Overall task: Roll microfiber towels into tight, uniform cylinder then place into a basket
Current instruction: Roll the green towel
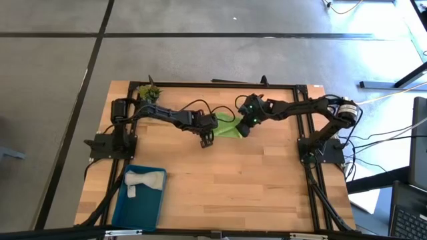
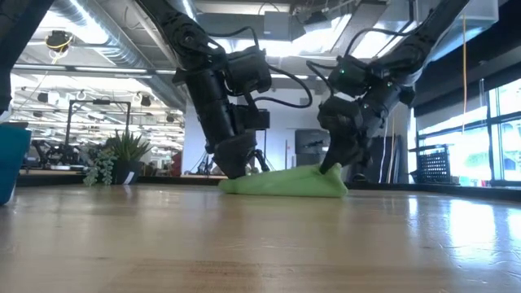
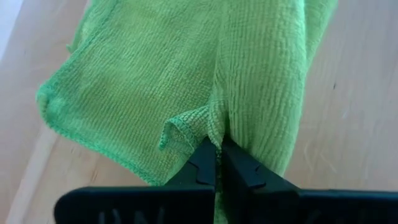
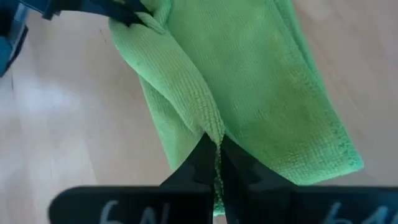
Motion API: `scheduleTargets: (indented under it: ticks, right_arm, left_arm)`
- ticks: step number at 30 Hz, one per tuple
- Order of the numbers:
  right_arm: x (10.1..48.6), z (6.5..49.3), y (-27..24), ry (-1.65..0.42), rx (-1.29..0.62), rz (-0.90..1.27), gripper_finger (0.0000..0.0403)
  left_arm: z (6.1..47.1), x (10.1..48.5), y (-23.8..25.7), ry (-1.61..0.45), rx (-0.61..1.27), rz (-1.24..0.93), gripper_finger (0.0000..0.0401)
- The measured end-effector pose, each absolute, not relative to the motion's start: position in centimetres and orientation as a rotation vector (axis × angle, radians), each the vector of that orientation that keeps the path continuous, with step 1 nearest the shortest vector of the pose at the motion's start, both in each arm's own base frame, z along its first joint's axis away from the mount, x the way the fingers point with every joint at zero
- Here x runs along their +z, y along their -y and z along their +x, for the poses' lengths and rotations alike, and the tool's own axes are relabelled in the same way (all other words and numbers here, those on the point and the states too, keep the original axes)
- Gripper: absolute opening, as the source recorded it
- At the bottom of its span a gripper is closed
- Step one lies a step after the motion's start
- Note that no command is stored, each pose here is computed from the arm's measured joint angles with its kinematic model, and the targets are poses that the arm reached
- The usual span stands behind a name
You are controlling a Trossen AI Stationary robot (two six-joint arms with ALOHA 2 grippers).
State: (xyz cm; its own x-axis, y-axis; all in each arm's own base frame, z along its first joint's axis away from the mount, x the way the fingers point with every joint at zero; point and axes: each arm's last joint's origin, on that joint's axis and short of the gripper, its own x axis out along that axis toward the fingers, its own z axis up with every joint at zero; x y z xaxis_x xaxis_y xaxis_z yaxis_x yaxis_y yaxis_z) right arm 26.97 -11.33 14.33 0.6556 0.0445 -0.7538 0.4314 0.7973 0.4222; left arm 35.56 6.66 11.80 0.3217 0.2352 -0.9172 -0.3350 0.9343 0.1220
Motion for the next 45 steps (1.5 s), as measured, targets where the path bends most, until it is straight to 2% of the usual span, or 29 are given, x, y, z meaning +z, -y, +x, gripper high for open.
scheduleTargets:
  ticks: [12,19,27,36,45]
  right_arm:
    - [11.4,27.3,11.9,-0.923,-0.221,0.62,0.001]
    - [11.3,27.4,11.9,-0.922,-0.229,0.603,0.001]
    - [11.2,27.6,11.3,-0.935,-0.215,0.565,0.001]
    - [11.1,27.7,11.2,-0.934,-0.213,0.563,0.001]
    - [11.2,27.8,11.2,-0.914,-0.215,0.612,0.0045]
  left_arm:
    - [35.4,12.3,-5.8,-1.177,0.461,0.039,0.0]
    - [34.8,14.7,-5.7,-1.134,0.513,0.111,0.0]
    - [35.2,14.8,-7.2,-1.082,0.564,0.139,0.0]
    - [35.3,12.5,-8.9,-1.135,0.559,0.095,0.0]
    - [35.4,12.3,-8.9,-1.133,0.574,0.082,0.0003]
